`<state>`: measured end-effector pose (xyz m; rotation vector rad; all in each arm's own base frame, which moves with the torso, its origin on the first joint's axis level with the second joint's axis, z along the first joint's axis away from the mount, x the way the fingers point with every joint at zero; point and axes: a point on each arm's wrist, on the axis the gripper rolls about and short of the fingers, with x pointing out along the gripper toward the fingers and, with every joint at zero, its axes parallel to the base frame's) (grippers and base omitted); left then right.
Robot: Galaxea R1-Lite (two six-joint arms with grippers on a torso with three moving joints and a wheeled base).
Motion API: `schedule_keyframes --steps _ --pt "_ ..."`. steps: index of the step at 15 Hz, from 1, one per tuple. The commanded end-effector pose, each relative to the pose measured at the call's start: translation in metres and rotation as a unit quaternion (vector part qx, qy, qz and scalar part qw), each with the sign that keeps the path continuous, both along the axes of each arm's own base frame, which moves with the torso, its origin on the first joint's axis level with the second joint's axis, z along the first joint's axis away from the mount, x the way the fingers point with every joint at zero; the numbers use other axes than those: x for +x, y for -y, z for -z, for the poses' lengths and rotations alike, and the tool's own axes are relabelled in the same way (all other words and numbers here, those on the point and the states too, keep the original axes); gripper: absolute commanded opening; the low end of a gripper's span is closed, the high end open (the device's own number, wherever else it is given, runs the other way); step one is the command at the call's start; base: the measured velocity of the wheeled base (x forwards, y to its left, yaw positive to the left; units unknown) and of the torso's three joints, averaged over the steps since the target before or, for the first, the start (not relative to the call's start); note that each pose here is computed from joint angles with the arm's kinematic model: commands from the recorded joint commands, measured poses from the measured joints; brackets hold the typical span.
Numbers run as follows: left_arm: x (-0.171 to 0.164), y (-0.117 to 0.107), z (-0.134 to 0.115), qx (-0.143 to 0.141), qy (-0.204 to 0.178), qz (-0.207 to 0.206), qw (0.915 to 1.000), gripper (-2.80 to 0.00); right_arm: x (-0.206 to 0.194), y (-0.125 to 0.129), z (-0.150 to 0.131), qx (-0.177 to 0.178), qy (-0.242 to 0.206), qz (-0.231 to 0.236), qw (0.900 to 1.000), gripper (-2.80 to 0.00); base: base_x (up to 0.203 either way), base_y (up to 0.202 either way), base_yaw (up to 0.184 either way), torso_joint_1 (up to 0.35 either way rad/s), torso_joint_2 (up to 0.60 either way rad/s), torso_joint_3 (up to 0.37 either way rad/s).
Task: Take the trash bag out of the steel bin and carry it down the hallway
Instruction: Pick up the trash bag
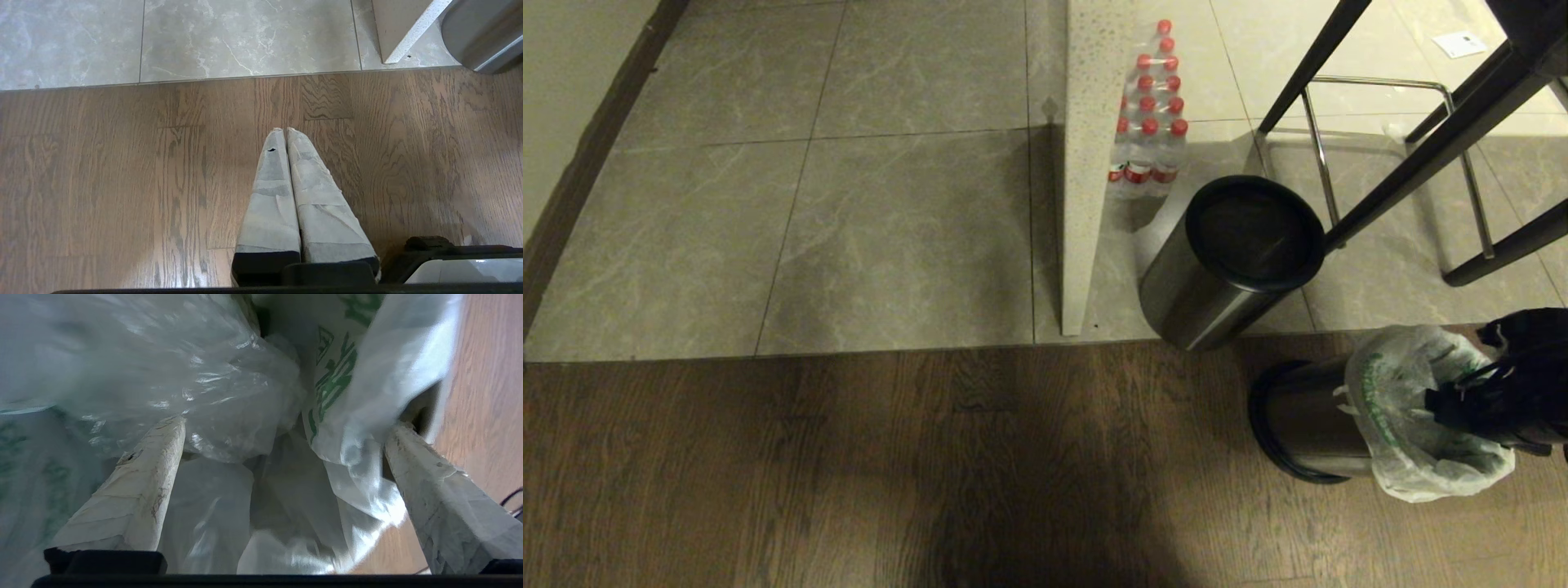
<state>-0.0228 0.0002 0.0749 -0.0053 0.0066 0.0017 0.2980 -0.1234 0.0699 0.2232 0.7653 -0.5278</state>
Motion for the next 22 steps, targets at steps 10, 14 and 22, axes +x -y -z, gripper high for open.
schedule_keyframes --steps 10,14,22 --pt "0.0 0.0 0.0 0.0 0.0 -0.001 1.0 -2.8 0.027 -0.006 0.024 0.011 0.019 -0.039 0.999 -2.8 0.0 0.0 0.0 0.0 0.0 0.0" --pt "0.0 0.0 0.0 0.0 0.0 -0.001 1.0 -2.8 0.004 -0.014 -0.026 -0.009 0.075 -0.047 0.996 -2.8 0.0 0.0 0.0 0.0 0.0 0.0" --pt "0.0 0.0 0.0 0.0 0.0 -0.001 1.0 -2.8 -0.125 -0.062 -0.145 -0.041 0.149 -0.07 0.985 -2.8 0.0 0.0 0.0 0.0 0.0 0.0"
